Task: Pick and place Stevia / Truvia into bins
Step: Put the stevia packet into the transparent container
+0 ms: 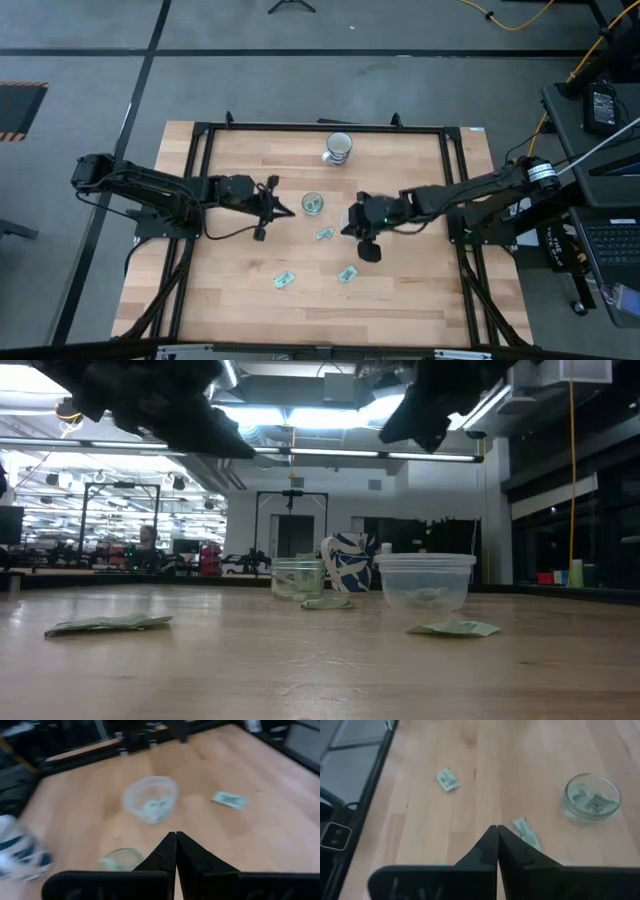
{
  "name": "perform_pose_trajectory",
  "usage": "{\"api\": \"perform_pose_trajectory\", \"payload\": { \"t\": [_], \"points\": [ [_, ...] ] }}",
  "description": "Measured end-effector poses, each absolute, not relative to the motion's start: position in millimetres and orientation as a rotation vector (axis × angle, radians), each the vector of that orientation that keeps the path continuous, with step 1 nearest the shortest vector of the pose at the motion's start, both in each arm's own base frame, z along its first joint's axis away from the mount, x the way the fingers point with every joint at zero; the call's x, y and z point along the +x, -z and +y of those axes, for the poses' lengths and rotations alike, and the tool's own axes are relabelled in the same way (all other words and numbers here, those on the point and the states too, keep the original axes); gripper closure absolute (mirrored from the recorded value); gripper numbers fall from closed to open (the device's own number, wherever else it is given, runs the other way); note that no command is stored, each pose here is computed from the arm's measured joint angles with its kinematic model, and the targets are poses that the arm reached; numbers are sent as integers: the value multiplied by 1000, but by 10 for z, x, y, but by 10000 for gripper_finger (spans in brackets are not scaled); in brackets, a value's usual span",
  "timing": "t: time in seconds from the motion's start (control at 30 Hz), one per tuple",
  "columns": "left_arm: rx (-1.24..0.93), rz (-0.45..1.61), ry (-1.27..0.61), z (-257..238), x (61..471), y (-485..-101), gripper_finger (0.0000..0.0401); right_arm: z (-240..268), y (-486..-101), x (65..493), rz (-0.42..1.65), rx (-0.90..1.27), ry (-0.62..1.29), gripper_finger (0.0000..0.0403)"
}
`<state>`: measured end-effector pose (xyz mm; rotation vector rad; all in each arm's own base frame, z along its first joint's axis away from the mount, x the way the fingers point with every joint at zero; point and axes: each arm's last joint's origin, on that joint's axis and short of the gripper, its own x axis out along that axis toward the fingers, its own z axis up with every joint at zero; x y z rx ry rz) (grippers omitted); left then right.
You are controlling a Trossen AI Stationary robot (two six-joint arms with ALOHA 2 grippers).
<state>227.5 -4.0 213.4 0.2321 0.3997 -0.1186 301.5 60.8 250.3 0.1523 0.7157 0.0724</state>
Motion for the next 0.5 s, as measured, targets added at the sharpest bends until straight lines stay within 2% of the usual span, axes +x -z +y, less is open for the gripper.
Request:
{"api": "perform_pose_trajectory", "payload": {
  "t": [0.27, 0.5],
  "points": [
    [205, 392, 253, -328, 2250, -2131, 399, 1125, -2430, 3049, 760, 160, -18, 400],
    [205, 387, 332, -552, 2206, -2131, 399, 1531, -2322, 3178, 963, 199, 55, 401]
  ]
}}
